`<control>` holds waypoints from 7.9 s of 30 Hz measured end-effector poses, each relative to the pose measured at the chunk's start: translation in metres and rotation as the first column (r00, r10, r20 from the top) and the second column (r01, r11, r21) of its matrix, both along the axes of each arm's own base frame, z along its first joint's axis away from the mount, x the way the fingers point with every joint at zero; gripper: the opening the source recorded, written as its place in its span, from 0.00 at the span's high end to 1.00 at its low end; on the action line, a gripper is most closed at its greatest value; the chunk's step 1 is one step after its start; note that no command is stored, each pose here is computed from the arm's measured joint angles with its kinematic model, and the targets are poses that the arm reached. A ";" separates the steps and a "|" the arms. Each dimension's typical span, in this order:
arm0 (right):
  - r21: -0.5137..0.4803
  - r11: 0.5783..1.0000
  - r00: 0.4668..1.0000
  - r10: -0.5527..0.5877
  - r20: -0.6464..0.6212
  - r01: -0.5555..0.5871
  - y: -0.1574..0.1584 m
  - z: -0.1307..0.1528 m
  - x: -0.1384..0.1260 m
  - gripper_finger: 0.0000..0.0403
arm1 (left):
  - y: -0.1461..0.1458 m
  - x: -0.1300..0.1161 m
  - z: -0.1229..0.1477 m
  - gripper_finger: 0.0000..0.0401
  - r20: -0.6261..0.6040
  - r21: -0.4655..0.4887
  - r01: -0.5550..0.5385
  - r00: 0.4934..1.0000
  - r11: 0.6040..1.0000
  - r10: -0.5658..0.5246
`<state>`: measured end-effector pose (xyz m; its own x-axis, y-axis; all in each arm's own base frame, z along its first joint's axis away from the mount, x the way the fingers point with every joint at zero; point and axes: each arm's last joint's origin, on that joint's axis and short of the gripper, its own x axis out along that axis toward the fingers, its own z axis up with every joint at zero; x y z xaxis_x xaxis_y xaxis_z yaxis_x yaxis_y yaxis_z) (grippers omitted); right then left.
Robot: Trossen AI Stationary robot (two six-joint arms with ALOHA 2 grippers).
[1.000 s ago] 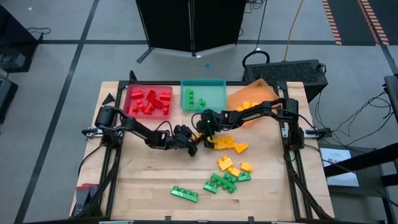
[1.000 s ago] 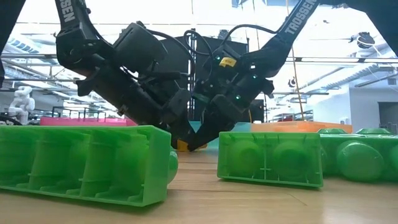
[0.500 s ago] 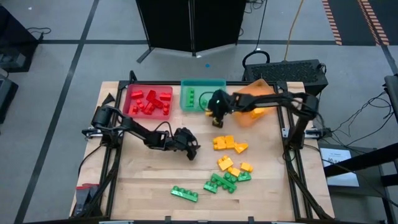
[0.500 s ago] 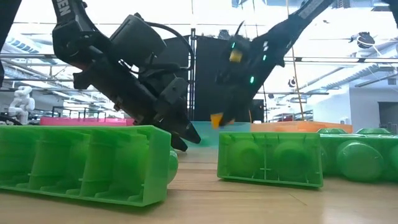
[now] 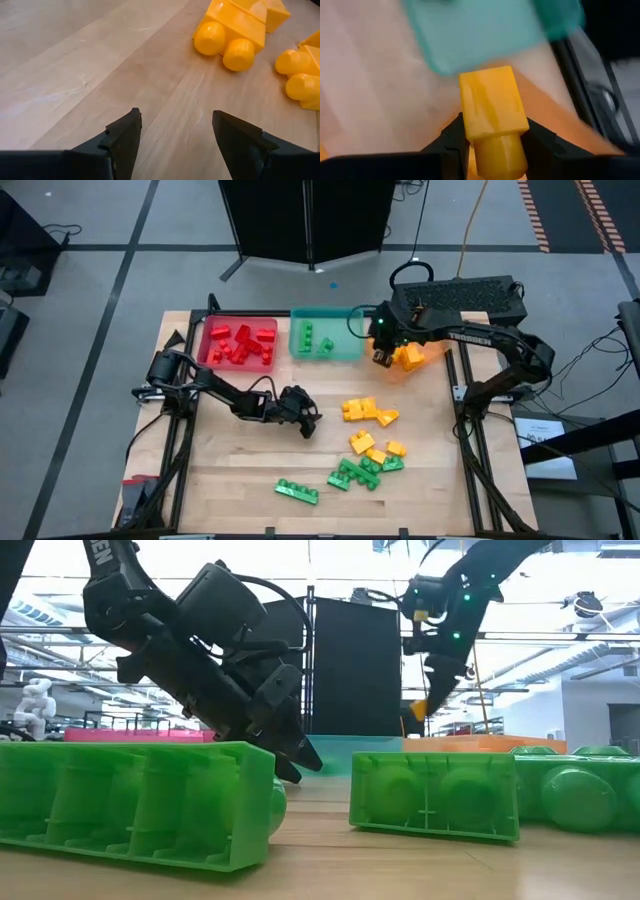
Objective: Sort blocks
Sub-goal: Put the yellow game piece into the orange bin
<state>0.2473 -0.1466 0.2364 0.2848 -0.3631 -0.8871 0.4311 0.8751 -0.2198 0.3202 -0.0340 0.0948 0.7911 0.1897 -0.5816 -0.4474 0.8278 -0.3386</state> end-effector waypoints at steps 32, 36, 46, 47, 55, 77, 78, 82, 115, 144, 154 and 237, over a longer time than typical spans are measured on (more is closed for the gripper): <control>0.024 0.982 0.941 -0.187 0.282 0.187 0.021 0.047 -0.074 0.17 | 0.011 0.062 0.071 0.39 0.142 0.366 0.234 0.942 0.901 -0.303; 0.005 0.981 0.922 -0.186 0.340 0.196 0.028 0.059 -0.084 0.17 | 0.020 0.069 0.072 0.39 -0.004 0.409 0.313 0.940 0.857 -0.342; 0.016 0.981 0.930 -0.189 0.315 0.194 0.031 0.059 -0.088 0.17 | 0.028 0.088 0.062 0.39 -0.012 0.386 0.334 0.934 0.860 -0.357; 0.017 0.981 0.931 -0.189 0.312 0.194 0.031 0.058 -0.088 0.17 | 0.028 0.091 0.062 0.39 -0.007 0.387 0.334 0.933 0.859 -0.359; 0.021 0.981 0.933 -0.191 0.306 0.194 0.032 0.058 -0.088 0.17 | 0.022 0.114 0.030 0.39 -0.061 0.304 0.340 0.939 0.890 -0.338; 0.095 0.957 0.927 0.238 0.289 -0.275 0.076 0.046 -0.049 0.17 | -0.006 0.080 0.050 0.39 -0.360 0.235 0.291 0.912 0.928 -0.195; 0.092 0.946 0.920 0.274 0.278 -0.310 0.079 0.043 -0.043 0.17 | -0.006 0.079 0.050 0.39 -0.364 0.235 0.291 0.911 0.928 -0.194; 0.096 0.918 0.900 0.349 0.263 -0.384 0.090 0.033 -0.025 0.17 | -0.006 0.076 0.055 0.39 -0.374 0.230 0.288 0.908 0.929 -0.189; 0.122 0.899 0.888 0.381 0.258 -0.421 0.100 0.006 0.011 0.16 | 0.029 0.058 0.111 0.39 -0.287 -0.055 0.229 0.929 0.972 -0.235; 0.165 0.906 0.909 0.350 0.226 -0.390 0.101 0.004 0.008 0.16 | 0.026 0.073 0.078 0.39 -0.711 0.351 0.929 0.345 0.116 -0.613; 0.165 0.907 0.909 0.347 0.229 -0.388 0.101 0.004 0.008 0.16 | 0.033 0.071 0.075 0.39 -0.743 0.331 0.940 0.314 0.082 -0.591; -0.052 0.987 0.903 0.157 0.400 -0.149 0.133 -0.043 0.030 0.16 | 0.095 0.077 0.050 0.39 -0.217 -0.132 -0.315 0.935 0.940 0.282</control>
<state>0.2769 -0.0134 0.1935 0.6686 -0.3025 -0.6793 0.3473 0.9348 -0.0744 0.3971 0.0613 0.1448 0.5828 0.2900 -0.7591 -0.7348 0.5869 -0.3400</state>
